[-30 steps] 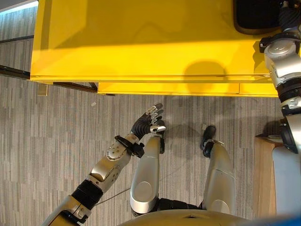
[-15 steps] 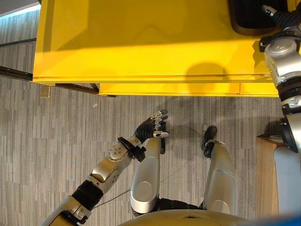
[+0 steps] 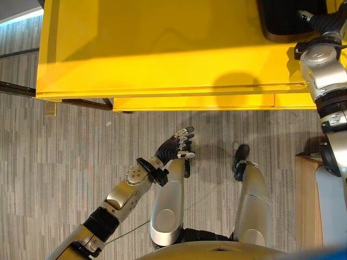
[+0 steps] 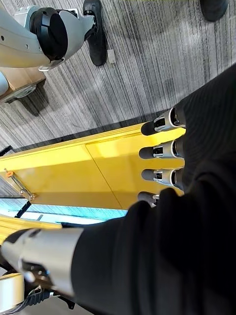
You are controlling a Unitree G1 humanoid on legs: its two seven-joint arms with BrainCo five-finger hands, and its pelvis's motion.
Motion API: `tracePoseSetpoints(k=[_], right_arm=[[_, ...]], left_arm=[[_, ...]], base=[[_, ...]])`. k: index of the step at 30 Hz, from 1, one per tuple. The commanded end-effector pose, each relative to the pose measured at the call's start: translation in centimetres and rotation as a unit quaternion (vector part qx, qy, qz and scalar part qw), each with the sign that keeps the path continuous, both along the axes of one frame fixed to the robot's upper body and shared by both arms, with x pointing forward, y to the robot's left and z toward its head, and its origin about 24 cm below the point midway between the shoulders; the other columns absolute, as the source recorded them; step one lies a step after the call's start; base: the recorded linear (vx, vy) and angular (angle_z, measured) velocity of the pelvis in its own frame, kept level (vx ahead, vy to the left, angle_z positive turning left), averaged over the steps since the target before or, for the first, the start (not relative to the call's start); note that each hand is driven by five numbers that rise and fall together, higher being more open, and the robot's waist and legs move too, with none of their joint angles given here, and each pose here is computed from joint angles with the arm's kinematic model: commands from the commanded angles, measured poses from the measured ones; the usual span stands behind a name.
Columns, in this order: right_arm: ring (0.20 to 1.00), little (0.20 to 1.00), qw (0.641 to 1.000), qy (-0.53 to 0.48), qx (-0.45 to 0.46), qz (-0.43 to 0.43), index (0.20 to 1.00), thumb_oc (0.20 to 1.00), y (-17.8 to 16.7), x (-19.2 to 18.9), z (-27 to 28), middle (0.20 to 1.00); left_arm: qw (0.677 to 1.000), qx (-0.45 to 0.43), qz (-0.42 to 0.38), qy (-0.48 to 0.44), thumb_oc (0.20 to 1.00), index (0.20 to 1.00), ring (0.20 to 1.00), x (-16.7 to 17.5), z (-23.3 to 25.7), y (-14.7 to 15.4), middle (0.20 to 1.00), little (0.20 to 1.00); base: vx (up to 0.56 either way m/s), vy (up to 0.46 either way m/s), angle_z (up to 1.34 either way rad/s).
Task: Move parts from the plastic box to the shelf.
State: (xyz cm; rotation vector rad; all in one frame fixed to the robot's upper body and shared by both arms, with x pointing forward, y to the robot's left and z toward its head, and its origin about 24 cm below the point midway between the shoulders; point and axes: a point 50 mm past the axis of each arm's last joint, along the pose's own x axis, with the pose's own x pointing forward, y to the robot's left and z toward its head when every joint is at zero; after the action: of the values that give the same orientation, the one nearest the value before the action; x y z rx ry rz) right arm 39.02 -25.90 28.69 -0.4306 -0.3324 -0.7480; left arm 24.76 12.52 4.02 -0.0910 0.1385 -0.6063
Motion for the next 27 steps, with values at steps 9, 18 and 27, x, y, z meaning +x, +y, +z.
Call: tracePoseSetpoints(k=[9,18,27], right_arm=[[1.000,1.000,0.993,-0.102,0.035,0.037,1.000,1.000,0.4,-1.2,2.2,1.000],[1.000,1.000,0.977,-0.211,-0.006,0.016,1.000,1.000,1.4,-3.3,4.4,1.000],[1.000,1.000,0.956,-0.274,0.026,0.101,1.000,1.000,3.7,-4.3,5.6,1.000]], left_arm=[[0.999,0.013,0.029,0.010,1.000,1.000,1.000,-1.3,-1.1,0.3,1.000,1.000],[0.998,0.016,0.057,0.010,1.000,1.000,1.000,-1.7,-1.9,0.7,1.000,1.000],[0.999,0.014,0.047,0.006,1.000,1.000,1.000,-1.9,-2.1,0.6,1.000,1.000]], base=[[0.00,-0.001,-0.02],[0.01,0.022,-0.01],[0.00,0.009,0.00]])
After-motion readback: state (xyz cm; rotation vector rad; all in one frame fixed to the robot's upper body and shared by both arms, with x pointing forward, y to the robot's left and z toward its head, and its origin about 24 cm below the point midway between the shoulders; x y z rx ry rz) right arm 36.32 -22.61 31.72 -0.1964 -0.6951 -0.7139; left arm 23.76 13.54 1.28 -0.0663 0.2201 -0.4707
